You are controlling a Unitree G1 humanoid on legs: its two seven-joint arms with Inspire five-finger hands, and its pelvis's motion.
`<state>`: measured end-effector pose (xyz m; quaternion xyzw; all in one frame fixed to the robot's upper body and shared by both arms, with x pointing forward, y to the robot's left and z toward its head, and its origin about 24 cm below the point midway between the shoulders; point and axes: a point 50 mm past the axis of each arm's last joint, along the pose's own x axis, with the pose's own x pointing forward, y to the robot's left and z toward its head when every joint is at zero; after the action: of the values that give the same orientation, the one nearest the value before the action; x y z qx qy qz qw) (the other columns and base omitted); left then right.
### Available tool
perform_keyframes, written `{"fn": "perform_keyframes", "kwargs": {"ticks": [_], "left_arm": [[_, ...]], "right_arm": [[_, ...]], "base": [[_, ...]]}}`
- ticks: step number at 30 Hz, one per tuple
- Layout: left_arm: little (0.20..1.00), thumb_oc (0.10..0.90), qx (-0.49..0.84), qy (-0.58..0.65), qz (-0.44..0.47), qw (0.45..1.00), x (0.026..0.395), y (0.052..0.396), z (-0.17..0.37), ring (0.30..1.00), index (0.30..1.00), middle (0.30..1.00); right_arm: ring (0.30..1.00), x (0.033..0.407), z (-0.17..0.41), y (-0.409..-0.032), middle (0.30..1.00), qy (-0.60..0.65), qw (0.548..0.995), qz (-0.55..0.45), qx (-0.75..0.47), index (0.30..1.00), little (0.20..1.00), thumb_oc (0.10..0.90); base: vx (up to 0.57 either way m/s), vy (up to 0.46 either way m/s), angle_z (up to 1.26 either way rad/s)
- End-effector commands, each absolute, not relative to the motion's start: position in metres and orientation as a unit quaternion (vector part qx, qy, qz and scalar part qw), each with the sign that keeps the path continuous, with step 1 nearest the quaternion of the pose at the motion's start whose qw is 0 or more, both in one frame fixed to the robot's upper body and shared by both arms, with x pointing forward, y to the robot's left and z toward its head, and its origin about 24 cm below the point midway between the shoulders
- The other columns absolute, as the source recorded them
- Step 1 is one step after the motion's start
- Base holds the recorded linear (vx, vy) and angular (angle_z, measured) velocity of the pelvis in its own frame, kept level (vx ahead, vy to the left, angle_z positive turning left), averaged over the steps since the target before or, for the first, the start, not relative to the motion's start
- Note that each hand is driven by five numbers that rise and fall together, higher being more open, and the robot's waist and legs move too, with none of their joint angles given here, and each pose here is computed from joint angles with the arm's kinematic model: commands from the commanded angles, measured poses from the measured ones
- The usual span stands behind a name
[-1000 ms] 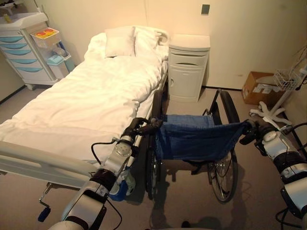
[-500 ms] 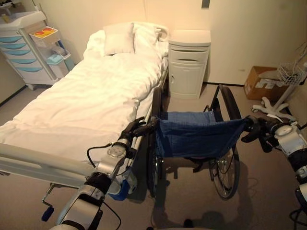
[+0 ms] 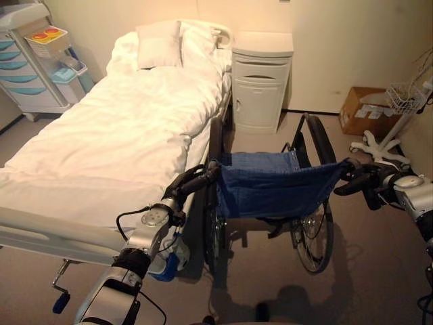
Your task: Push the wheelchair next to the bed
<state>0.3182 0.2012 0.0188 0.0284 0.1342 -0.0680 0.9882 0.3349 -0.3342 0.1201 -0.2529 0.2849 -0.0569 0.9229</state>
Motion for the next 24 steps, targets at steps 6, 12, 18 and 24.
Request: {"fn": "perform_keyframes", "kwargs": {"ticks": [6,12,18,24], "left_arm": [[0.900,0.800,0.030,0.178,0.051,0.982,0.289,0.272,0.000,0.900,0.900,0.900],[0.900,0.800,0.034,0.193,0.069,0.978,0.283,0.285,-0.004,0.900,0.900,0.900],[0.900,0.800,0.083,0.206,0.074,0.972,0.278,0.293,-0.008,0.900,0.900,0.900],[0.900,0.800,0.113,0.219,0.075,0.966,0.275,0.292,-0.014,0.900,0.900,0.900]], "right_arm": [[0.900,0.356,0.254,-0.311,0.900,-0.058,0.978,-0.055,-0.191,0.900,0.900,0.800],[0.900,0.341,0.270,-0.338,0.900,-0.095,0.967,-0.116,-0.207,0.900,0.900,0.800],[0.900,0.327,0.303,-0.343,0.900,-0.184,0.919,-0.176,-0.300,0.900,0.900,0.800],[0.900,0.309,0.326,-0.340,0.900,-0.271,0.833,-0.287,-0.388,0.900,0.900,0.800]], "base": [[-0.01,-0.009,-0.05],[0.00,0.001,-0.01],[-0.01,0.000,-0.07],[-0.02,-0.003,-0.05]]}}
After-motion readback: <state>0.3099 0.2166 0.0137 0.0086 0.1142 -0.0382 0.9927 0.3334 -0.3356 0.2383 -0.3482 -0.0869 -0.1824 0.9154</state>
